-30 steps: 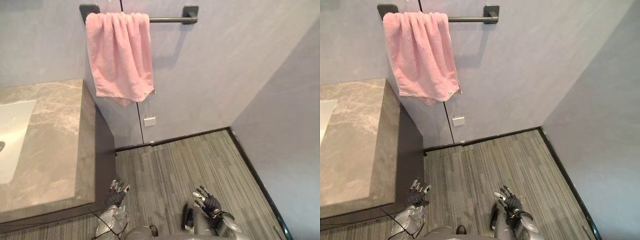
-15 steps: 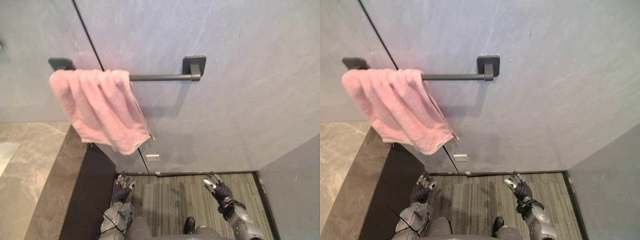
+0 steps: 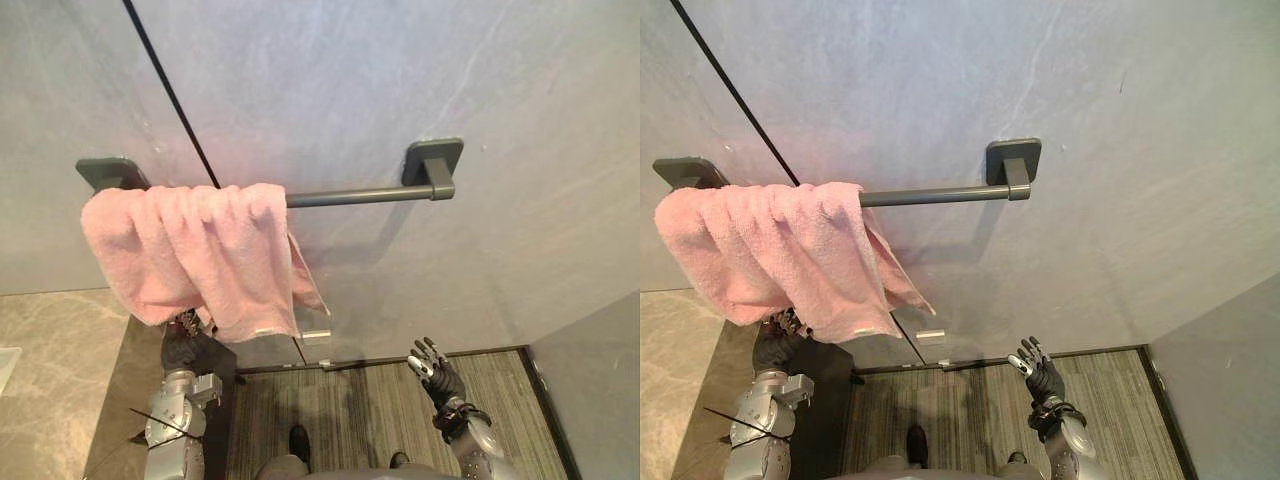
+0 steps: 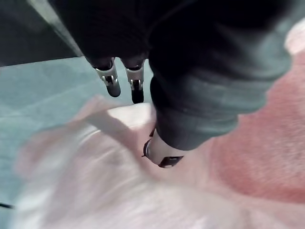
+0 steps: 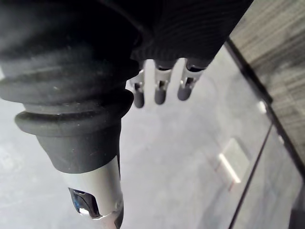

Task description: Organize washtable

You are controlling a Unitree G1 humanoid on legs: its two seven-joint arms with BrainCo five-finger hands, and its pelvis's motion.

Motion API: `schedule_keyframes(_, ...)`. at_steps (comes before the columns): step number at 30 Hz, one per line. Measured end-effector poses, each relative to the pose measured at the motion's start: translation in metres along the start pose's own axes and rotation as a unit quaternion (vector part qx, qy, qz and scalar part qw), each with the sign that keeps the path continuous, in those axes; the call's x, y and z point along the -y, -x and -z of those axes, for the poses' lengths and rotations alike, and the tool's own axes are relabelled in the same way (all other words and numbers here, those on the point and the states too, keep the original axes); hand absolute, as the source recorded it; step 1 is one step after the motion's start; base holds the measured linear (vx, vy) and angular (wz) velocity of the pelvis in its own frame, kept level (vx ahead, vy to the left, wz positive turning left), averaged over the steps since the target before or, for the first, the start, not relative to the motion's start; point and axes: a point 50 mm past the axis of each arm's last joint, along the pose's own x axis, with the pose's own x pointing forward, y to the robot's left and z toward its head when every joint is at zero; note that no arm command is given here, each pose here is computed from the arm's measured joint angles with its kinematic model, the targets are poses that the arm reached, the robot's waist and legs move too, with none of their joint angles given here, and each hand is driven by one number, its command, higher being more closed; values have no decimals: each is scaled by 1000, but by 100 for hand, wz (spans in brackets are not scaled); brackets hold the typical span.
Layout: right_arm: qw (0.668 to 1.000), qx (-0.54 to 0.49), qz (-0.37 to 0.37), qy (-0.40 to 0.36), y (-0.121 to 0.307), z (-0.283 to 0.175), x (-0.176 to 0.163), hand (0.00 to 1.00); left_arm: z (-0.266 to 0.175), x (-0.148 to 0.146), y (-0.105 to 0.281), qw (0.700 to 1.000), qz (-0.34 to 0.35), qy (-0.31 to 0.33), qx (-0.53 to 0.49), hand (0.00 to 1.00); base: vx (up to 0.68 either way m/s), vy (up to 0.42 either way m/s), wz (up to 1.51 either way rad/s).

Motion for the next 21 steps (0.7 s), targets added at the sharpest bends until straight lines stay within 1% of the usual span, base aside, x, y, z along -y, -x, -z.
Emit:
schedule_keyframes(1,1000,-2,6,14,2,-1,5,0,-22,-8,-2,999,-21,-3,47,0,-45,2,19)
schedule_keyframes(4,999,-13,28,24,10,3,17,0,-51,-23,-2,991,-66,-10,117,0,-25,0,24)
schedule_keyframes(5,999,-18,31,32,12,3,20,0,-54,-26,-1,989,-77,-13,124,0,-28,21,14)
schedule_keyframes(8,998,-27,26,44,12,5,19,0,-47,-25,4,991,-78,-27,103,0,-64,24,9)
schedule_keyframes(12,997,-37,24,60,13,7,20,0,-34,-20,14,994,-78,-25,73,0,-64,7,5)
schedule_keyframes(17,996,-61,32,53,16,20,21,0,-19,-22,26,993,-109,-10,32,0,-45,7,8)
schedule_keyframes(21,995,-73,35,52,18,24,22,0,-11,-27,36,993,-121,-12,6,0,-18,-4,17)
